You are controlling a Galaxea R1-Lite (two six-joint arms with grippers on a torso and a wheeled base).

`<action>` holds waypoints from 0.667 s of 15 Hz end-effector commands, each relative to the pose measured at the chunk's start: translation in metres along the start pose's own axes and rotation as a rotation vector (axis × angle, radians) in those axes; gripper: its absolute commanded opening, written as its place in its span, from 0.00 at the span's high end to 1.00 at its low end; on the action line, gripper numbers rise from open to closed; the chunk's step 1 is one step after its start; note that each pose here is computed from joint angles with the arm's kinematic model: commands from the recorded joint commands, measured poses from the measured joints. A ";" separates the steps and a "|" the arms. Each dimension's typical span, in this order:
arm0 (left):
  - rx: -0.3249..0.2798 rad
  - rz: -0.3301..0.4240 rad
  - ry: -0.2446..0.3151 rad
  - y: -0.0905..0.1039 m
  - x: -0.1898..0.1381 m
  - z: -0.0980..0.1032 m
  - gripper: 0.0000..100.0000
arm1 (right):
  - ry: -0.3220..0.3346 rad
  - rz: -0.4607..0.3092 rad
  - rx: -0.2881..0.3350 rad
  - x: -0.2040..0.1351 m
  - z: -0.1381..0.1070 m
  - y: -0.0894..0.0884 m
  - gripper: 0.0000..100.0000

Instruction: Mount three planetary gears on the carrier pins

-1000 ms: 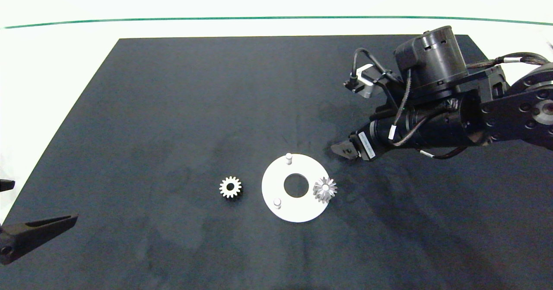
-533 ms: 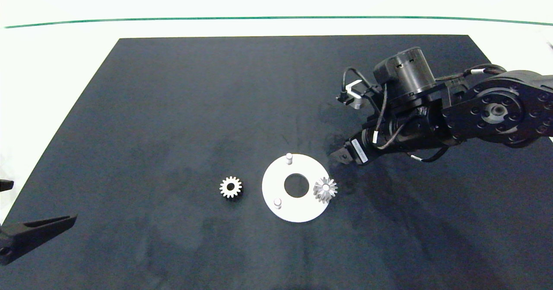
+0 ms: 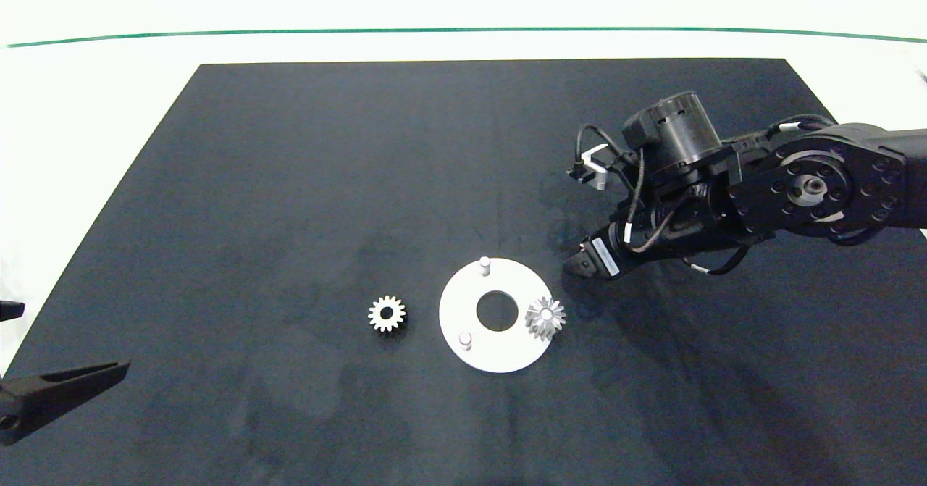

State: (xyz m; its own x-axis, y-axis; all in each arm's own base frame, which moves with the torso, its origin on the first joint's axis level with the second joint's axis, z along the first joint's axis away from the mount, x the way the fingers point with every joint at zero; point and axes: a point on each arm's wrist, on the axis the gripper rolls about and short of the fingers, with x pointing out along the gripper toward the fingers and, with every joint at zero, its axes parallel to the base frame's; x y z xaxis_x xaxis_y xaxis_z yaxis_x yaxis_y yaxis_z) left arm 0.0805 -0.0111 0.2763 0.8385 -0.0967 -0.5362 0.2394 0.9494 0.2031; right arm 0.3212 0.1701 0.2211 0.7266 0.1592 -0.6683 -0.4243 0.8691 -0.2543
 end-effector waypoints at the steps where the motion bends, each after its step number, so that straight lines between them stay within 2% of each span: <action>1: 0.002 -0.001 0.006 0.000 0.000 -0.001 0.00 | 0.012 -0.001 0.002 0.004 -0.001 -0.001 0.16; 10: 0.005 -0.006 0.003 -0.001 0.000 -0.001 0.00 | 0.017 0.005 0.019 0.005 -0.003 0.001 0.34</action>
State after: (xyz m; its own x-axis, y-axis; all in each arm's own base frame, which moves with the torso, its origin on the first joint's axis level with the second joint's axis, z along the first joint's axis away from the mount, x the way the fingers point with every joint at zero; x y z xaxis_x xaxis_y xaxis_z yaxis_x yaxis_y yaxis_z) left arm 0.0803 -0.0116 0.2759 0.8372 -0.1017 -0.5373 0.2454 0.9480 0.2028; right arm 0.3236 0.1697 0.2166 0.7177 0.1573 -0.6784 -0.4151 0.8788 -0.2353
